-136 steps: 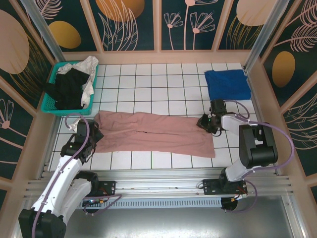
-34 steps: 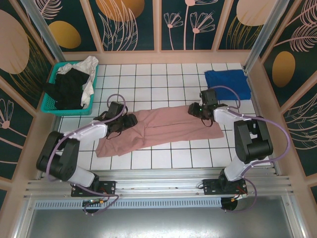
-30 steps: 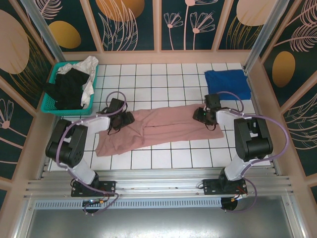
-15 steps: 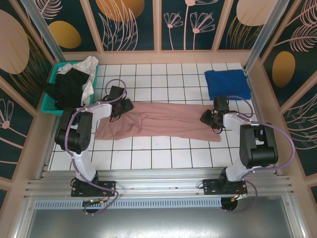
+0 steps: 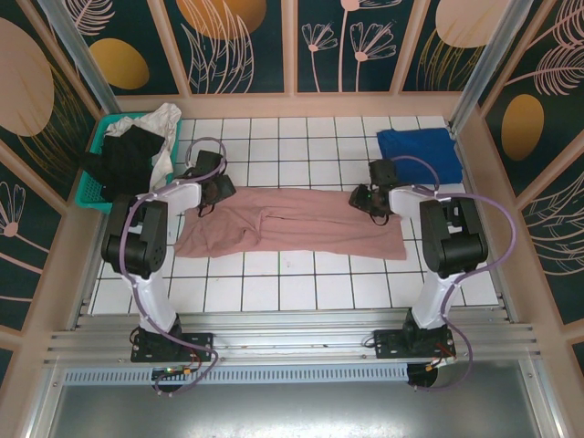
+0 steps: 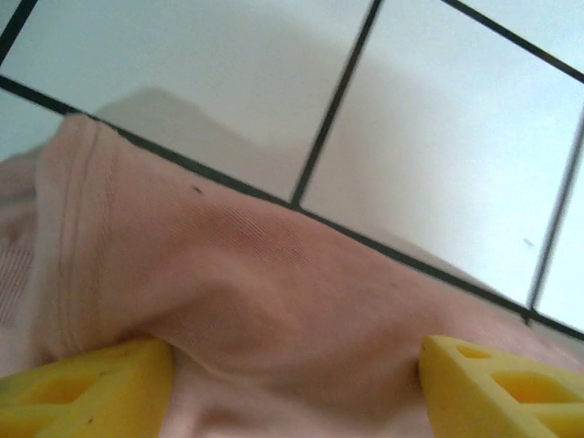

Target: Fold and stack the t-shirts

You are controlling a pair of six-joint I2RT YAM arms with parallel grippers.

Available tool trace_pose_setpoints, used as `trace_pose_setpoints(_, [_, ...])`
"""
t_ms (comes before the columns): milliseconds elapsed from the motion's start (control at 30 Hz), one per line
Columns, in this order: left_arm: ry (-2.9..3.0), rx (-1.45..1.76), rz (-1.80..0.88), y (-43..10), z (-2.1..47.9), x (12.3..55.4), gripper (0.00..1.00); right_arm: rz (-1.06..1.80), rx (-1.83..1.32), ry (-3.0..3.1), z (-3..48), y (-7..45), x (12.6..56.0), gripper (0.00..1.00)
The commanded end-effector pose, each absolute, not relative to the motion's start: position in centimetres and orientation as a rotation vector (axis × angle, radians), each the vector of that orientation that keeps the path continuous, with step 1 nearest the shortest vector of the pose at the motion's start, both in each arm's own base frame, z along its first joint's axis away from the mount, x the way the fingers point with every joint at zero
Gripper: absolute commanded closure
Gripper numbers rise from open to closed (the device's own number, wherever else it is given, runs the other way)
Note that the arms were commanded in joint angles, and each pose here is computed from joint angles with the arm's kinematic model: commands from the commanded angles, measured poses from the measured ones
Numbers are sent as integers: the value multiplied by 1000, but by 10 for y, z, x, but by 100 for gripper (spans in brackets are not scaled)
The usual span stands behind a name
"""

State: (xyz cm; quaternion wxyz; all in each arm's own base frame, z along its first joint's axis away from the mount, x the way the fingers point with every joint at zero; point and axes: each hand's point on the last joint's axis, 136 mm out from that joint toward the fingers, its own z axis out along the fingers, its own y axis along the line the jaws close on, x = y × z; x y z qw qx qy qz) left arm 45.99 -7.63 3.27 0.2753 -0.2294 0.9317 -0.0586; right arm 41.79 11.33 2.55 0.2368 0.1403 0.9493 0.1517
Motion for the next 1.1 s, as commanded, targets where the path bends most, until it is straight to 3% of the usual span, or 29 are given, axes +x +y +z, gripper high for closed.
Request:
trace_pose_setpoints(0, [2548,-579,-172,-82,13,479,31,315,453,2713,-4,97,382,60])
trace_pose_setpoints(233, [2508,-462,-374,-124,8,561,35,229,549,2818,-12,93,303,57])
trace_pose_setpoints(333, [2438,-357,-583,-164,20,608,35,173,412,2898,-5,118,272,56])
trace_pose_setpoints(533, [2279,-184,-723,-225,96,659,28,333,172,2712,54,162,293,54])
trace_pose_setpoints(667, [2177,-210,-732,-218,148,649,23,503,-44,2609,68,199,308,53])
trace_pose_setpoints(767, [2159,-232,-710,-206,160,621,20,495,-188,2612,58,220,308,53])
trace_pose_setpoints(933, [2243,-350,-635,-181,115,574,22,445,-221,2681,29,223,305,54])
trace_pose_setpoints(1067, [2327,-386,-633,-183,70,572,26,370,-205,2736,18,222,292,54])
